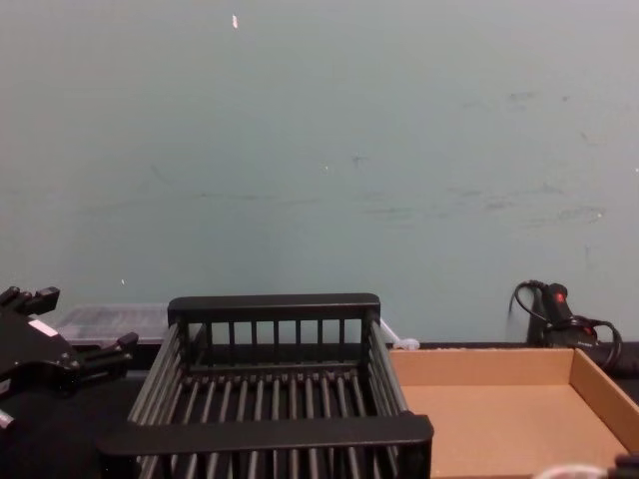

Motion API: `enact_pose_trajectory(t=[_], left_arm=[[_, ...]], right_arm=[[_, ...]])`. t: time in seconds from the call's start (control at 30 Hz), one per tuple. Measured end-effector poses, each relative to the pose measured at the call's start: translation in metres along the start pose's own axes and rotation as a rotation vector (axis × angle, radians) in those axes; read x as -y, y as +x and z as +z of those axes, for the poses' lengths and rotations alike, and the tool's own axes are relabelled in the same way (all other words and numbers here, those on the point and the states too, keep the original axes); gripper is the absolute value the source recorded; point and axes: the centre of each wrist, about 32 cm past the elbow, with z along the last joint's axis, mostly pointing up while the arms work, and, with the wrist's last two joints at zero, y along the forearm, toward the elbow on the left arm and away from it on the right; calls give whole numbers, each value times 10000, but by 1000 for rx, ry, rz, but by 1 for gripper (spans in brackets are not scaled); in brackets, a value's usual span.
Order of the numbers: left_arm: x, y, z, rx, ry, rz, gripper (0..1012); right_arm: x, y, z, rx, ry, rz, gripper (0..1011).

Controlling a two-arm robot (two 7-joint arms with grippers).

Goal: Pick up the white tape and place it into the black box , Pick up the silver tape and place it into the brown box.

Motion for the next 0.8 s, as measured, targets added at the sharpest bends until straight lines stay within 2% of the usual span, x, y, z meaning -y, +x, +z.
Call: enact_pose_trajectory(t=[0.8], left_arm=[[0, 0, 0, 0, 0, 0, 1001]], right_arm=[[-415, 364, 396, 64, 73, -100, 95]])
